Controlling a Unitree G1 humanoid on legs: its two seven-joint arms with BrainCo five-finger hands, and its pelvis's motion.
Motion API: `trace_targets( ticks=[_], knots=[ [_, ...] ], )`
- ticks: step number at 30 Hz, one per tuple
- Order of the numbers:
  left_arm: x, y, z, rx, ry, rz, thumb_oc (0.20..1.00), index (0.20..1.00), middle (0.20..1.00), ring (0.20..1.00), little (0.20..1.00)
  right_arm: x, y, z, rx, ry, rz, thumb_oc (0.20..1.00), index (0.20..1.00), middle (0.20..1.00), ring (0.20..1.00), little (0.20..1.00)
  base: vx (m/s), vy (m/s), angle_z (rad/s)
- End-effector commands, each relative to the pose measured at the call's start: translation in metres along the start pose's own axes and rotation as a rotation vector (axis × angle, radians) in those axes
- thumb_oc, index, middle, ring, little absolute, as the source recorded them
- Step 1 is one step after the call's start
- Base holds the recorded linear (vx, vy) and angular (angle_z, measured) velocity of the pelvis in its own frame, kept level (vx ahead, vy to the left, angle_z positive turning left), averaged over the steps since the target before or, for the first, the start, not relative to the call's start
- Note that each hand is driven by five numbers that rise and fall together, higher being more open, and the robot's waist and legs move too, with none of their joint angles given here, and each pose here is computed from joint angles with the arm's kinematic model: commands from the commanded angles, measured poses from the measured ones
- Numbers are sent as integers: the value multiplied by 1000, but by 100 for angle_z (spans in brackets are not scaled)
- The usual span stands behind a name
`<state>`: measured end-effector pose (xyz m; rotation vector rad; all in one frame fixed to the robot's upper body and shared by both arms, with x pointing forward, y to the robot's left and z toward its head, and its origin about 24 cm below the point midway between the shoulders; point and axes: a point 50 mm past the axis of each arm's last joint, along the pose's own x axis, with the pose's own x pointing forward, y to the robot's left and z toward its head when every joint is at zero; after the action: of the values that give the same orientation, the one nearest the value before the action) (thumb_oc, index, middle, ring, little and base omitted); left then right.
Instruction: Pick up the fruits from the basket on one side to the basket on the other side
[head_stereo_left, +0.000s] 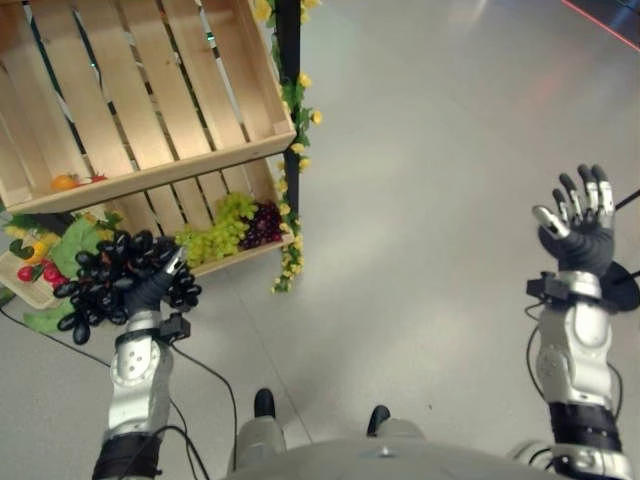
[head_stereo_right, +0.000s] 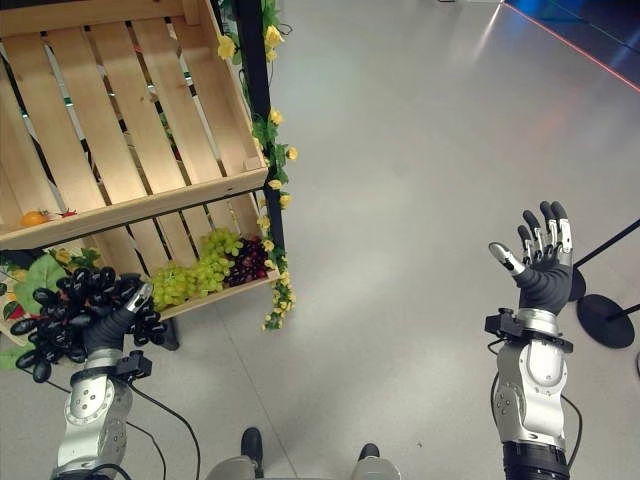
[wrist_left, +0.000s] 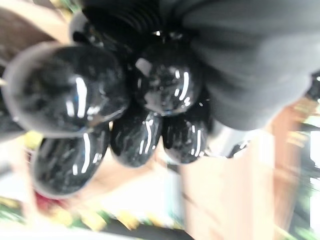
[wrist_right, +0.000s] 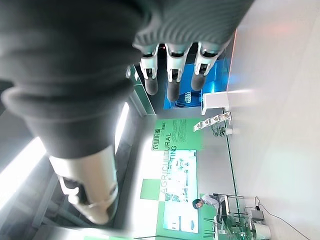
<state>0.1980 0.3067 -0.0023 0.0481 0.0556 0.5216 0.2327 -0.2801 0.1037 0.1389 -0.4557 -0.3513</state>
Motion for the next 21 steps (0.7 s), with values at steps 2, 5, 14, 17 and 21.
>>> trace_targets(
  ticks=[2,5,14,17,21],
  knots=[
    [18,25,15,16,-71,177,200,200,200,200,200,13,10,18,33,-129,28,1000,1000,1000,1000,1000,36,-13,-15],
    [22,45,-3,102,38,287,200,200,200,200,200,12,13,19,57,-132,37,1000,1000,1000,1000,1000,56,-56,-12],
    [58,85,34,276,7,401,200,200,200,200,200,10,17,16,141,-119,45,1000,1000,1000,1000,1000,37,-60,-9],
    [75,92,62,294,-47,431,200,200,200,200,200,8,23,15,211,-119,45,1000,1000,1000,1000,1000,3,-55,-6],
    [92,90,98,317,-138,433,200,200,200,200,200,7,23,12,221,-103,36,1000,1000,1000,1000,1000,-8,-9,0]
  ],
)
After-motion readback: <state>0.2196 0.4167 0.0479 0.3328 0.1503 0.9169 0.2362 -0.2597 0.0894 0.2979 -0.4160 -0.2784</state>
